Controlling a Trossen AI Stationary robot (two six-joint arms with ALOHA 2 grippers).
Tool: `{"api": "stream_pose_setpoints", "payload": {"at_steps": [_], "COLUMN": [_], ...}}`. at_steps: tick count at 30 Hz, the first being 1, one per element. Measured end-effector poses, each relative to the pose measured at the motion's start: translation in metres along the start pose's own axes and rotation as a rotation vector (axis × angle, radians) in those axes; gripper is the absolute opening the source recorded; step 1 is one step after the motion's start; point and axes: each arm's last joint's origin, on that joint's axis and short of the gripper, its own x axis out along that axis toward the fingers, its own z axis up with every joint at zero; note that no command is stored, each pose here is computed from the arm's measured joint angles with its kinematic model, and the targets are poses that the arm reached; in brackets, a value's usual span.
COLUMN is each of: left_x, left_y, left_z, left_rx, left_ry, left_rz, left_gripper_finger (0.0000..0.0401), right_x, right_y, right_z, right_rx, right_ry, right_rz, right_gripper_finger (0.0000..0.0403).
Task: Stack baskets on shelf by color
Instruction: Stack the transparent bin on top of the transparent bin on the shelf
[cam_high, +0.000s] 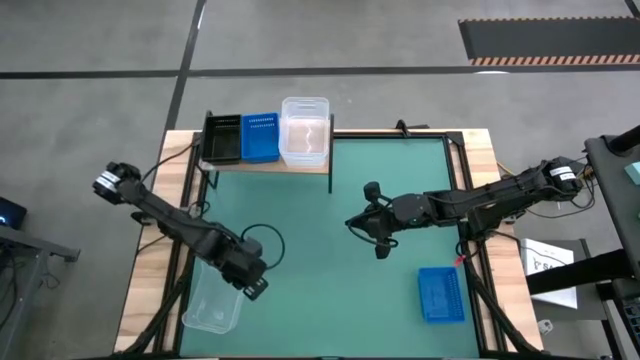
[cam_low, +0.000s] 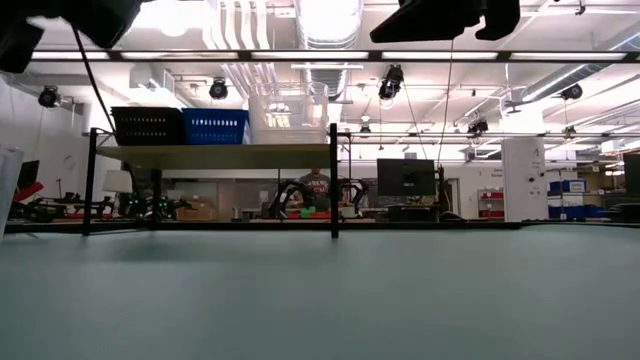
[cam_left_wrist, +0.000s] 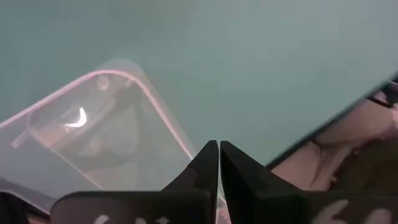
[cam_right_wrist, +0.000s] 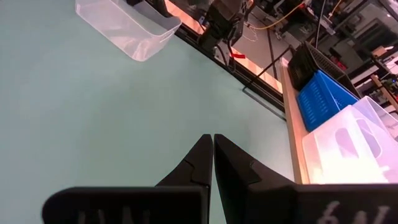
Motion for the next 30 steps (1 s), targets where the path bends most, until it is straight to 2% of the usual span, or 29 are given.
{"api": "stream_pose_setpoints", "payload": {"at_steps": [5, 9, 16, 21, 26, 30], "left_x": [0.012, 0.014, 0.025, 0.038, 0.044, 0.050], "left_y": [0.004, 0.005, 0.014, 0.015, 0.013, 0.006], "left_z": [-0.005, -0.010, -0.007, -0.004, 0.001, 0.012], "left_rx": [-0.027, -0.012, -0.015, -0.007, 0.147, 0.290], "left_ry": [0.032, 0.036, -0.047, -0.051, -0.117, -0.208], "left_rz": [0.058, 0.082, 0.160, 0.173, 0.201, 0.209], "left_gripper_finger": [0.0017, 0.0060, 0.0140, 0.0154, 0.0153, 0.0134], "right_x": [0.000, 0.000, 0.000, 0.000, 0.000, 0.000], "right_y": [0.000, 0.000, 0.000, 0.000, 0.000, 0.001], "right_z": [0.000, 0.000, -0.001, -0.001, -0.001, -0.001], "right_rx": [0.000, 0.000, 0.002, 0.001, 0.012, 0.031], "right_ry": [0.000, 0.000, 0.007, 0.007, 0.008, 0.013], "right_rz": [0.000, 0.000, 0.004, 0.004, 0.004, 0.007], "right_gripper_finger": [0.0009, 0.0009, 0.0009, 0.0009, 0.0009, 0.0009]}}
